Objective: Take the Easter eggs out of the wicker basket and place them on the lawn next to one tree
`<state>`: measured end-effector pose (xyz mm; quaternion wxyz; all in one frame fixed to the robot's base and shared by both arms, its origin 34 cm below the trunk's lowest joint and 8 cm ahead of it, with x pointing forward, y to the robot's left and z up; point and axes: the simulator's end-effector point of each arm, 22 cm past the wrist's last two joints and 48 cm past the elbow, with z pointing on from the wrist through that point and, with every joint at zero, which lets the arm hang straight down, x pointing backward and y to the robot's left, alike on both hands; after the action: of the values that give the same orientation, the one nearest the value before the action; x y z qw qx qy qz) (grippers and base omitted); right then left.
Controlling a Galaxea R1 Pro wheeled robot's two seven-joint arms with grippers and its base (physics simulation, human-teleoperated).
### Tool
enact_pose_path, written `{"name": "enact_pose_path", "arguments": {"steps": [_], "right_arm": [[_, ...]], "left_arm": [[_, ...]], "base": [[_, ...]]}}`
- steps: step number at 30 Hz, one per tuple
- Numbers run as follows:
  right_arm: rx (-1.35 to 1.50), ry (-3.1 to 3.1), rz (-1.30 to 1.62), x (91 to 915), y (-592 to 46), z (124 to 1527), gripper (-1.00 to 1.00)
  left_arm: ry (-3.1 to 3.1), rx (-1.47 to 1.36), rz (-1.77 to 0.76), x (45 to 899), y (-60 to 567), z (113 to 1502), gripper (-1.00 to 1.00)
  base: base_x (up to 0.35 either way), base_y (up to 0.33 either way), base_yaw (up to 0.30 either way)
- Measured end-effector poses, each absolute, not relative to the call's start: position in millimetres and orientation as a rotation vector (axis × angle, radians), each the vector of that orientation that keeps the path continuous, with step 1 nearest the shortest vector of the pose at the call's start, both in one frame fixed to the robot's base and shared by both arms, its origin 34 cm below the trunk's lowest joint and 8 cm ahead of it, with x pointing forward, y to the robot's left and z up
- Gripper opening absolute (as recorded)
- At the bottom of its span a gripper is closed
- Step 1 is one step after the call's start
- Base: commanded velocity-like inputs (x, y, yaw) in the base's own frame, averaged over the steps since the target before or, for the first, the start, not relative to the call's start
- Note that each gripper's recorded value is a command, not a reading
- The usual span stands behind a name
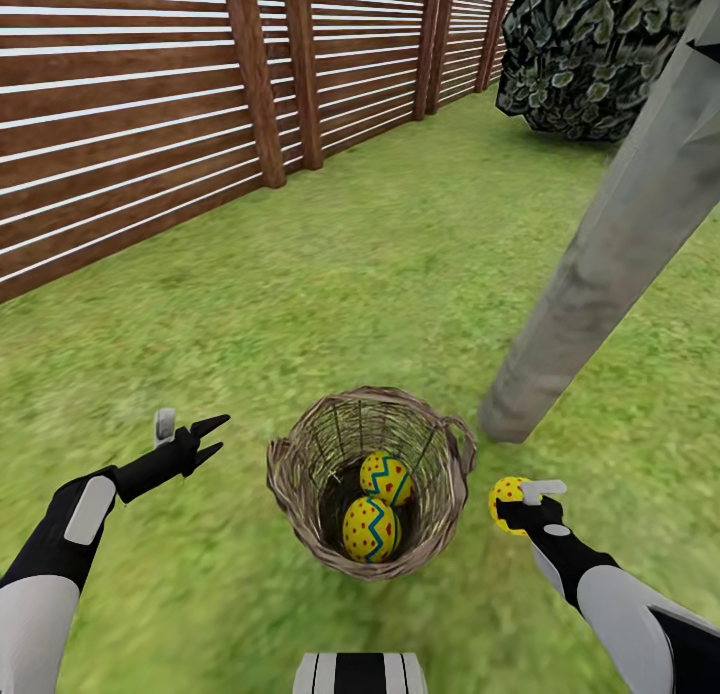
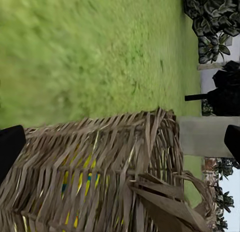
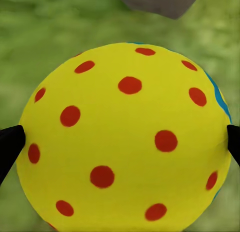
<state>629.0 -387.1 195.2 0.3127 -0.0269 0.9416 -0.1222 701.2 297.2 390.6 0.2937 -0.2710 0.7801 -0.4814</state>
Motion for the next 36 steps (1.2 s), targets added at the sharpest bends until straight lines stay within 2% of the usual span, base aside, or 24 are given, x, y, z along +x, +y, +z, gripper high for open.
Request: {"name": "enact_pose_path", "arguments": {"steps": [36], "right_arm": [[-0.107, 2.569, -0.347, 603.3, -393.3, 130.0, -1.0]], "left_arm": [[2.19, -0.833, -1.261, 679.3, 298.4, 300.8, 1.0]], "base": [[0.0, 0.0, 0.0]]}}
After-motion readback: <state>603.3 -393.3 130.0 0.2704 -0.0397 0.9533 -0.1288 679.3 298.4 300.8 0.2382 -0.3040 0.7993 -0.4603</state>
